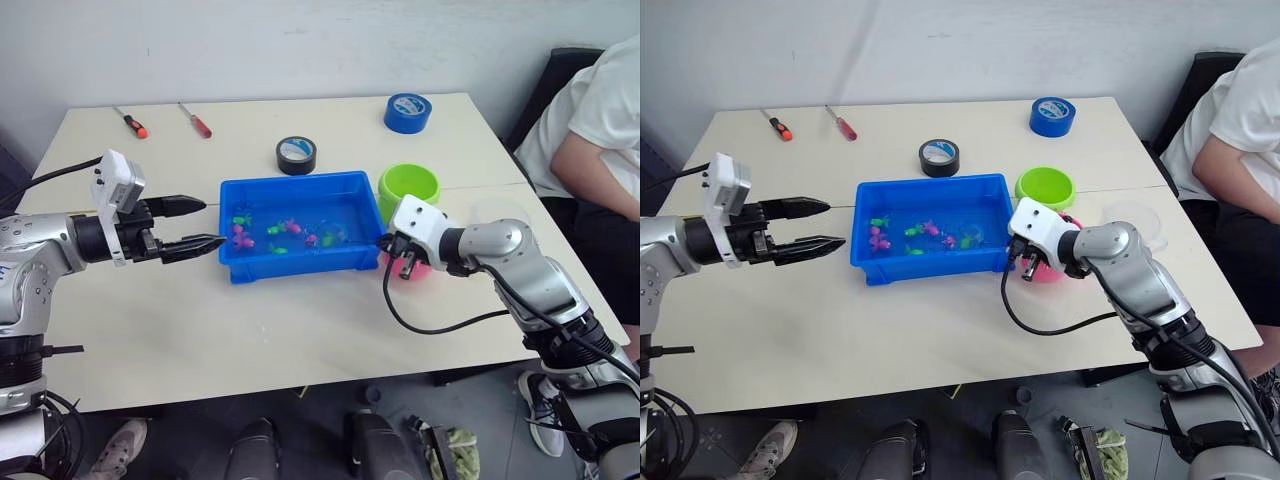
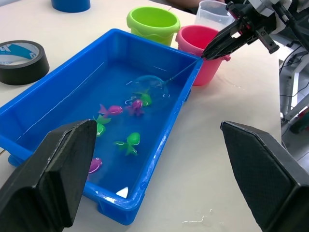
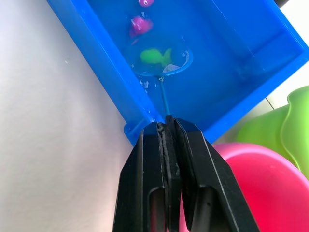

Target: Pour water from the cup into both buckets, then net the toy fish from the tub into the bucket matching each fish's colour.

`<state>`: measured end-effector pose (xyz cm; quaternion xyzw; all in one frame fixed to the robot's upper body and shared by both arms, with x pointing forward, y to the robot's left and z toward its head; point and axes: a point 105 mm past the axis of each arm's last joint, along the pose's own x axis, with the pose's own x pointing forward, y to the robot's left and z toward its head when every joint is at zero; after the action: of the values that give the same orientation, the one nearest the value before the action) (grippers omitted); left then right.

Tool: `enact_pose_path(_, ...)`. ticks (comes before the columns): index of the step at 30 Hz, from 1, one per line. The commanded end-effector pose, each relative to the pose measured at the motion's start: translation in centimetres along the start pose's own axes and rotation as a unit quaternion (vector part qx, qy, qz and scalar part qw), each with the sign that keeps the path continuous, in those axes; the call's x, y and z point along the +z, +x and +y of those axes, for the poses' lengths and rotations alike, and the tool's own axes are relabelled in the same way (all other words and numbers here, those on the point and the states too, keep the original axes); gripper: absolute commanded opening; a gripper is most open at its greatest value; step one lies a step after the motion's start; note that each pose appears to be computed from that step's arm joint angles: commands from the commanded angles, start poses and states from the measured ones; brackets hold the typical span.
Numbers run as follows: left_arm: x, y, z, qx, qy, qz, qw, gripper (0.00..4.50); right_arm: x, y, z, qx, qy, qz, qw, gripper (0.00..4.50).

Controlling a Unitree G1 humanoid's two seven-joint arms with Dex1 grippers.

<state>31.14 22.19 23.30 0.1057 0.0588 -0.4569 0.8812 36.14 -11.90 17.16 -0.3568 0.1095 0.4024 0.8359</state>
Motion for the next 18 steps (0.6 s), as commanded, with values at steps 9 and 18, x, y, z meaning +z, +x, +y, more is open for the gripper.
enact_pose_path(9, 1.5, -0.7, -0.4, 0.008, 0.021, -0.02, 1.0, 4.47, 1.5, 0.4, -0.3, 0.005, -0.019, -0.019, 1.0, 0.0)
enact_pose_path(18, 1.7, -0.8, -0.5, 0.006, 0.019, -0.029, 0.999, 4.47, 2.4, 0.7, -1.0, -0.018, 0.042, -0.056, 0.997, 0.0)
